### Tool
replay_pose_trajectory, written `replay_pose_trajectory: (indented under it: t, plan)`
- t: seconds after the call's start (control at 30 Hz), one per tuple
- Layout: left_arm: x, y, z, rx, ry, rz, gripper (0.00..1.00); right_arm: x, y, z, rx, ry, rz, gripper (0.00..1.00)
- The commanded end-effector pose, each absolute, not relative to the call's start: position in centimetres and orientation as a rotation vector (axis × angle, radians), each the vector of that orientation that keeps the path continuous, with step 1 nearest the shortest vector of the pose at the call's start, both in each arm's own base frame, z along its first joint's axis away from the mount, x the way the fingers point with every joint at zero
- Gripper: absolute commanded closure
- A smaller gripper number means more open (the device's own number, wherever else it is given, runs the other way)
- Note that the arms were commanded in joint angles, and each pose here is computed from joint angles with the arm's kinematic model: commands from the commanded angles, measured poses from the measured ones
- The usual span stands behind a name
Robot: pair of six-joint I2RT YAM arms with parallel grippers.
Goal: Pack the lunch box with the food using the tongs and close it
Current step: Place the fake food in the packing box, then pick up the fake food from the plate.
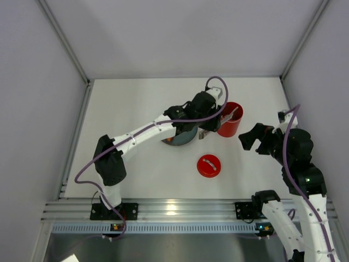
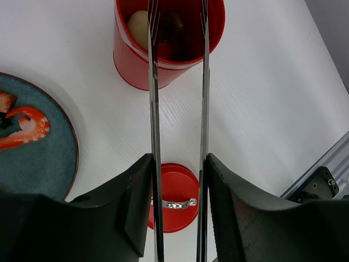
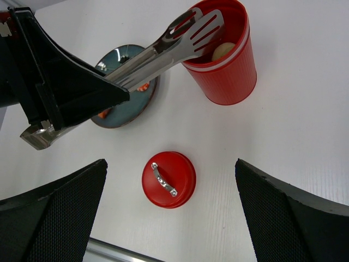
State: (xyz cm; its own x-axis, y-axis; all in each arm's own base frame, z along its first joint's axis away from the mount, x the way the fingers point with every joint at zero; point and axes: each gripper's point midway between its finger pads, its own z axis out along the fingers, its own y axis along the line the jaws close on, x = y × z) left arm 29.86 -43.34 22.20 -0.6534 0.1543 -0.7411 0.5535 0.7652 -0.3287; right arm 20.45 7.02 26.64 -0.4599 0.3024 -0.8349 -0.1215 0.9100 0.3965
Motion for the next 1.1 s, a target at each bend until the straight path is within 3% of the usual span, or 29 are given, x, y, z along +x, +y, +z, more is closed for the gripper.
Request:
replay_pose_trajectory:
  t: [0.0, 0.33, 0.67, 0.87, 1.07]
  plan:
    - [30.7, -44.4, 25.5, 0.515, 2.119, -0.765, 0.52, 20.6, 6.8, 27.5, 0.128, 1.957, 0.482, 0.0]
    - [30.4, -43.1, 29.2, 0.496, 2.032, -0.772, 0.52, 20.6, 6.8, 27.2, 0.129, 1.957, 0.483, 0.0]
    - [28.7, -37.1, 35.1, 0.374, 1.927, -0.729, 0.52, 20.8, 7.0, 26.7, 0.131, 1.965, 0.496, 0.0]
    - [28.5, -29.0, 31.9, 0.181, 2.071, -0.379, 0.49, 20.9, 7.3, 26.7, 0.125, 1.962, 0.515, 0.01]
    - [26.7, -24.2, 27.7, 0.101, 2.183, -0.2, 0.5, 21.1, 7.7, 26.4, 0.124, 1.959, 0.54, 0.0]
